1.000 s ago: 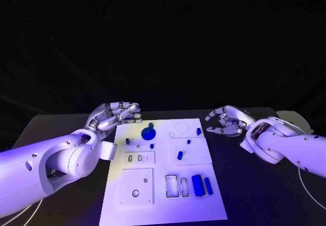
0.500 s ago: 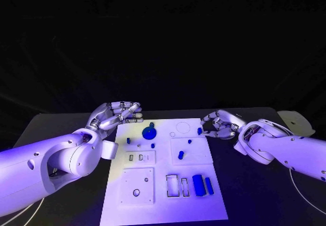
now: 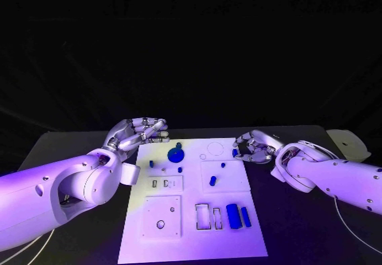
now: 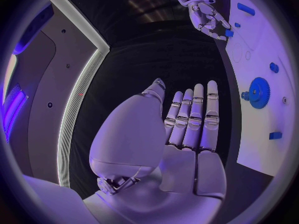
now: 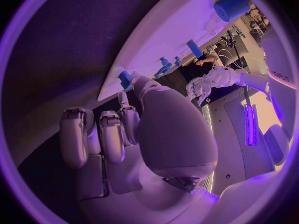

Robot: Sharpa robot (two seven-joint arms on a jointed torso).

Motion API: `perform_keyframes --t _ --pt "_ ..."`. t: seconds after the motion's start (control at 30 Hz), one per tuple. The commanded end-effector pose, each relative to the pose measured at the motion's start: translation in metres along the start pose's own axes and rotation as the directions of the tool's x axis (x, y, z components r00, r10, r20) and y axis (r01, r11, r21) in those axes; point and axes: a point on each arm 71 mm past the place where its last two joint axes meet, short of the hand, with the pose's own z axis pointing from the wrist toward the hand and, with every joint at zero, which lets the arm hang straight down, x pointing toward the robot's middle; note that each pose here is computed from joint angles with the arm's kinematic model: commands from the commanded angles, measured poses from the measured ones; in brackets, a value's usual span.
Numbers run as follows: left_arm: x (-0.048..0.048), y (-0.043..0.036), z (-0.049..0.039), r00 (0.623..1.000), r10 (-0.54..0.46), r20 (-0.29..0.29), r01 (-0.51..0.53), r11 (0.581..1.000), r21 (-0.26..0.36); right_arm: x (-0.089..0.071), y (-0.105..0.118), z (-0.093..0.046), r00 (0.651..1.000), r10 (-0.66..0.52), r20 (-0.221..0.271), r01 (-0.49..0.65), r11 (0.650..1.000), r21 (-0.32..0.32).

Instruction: Assemble the parts on the task board

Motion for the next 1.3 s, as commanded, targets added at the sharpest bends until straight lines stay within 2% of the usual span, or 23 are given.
perform_keyframes --t 0.03,0.63,1.3 --pt "0.0025 -0.0009 0.0006 1.000 -0.011 -0.019 0.011 1.000 0.007 0.0025 -0.0010 0.0005 1.000 -0.009 -0.016 0.010 1.000 0.009" --pt "0.0023 -0.0007 0.0007 1.000 -0.010 -0.017 0.010 1.000 0.005 0.0072 0.0019 0.0029 1.000 -0.003 -0.026 0.003 1.000 0.008" --pt "0.0021 -0.0006 0.0006 1.000 -0.009 -0.016 0.009 1.000 0.003 0.0069 0.0017 0.0040 1.000 -0.010 -0.014 0.011 1.000 0.019"
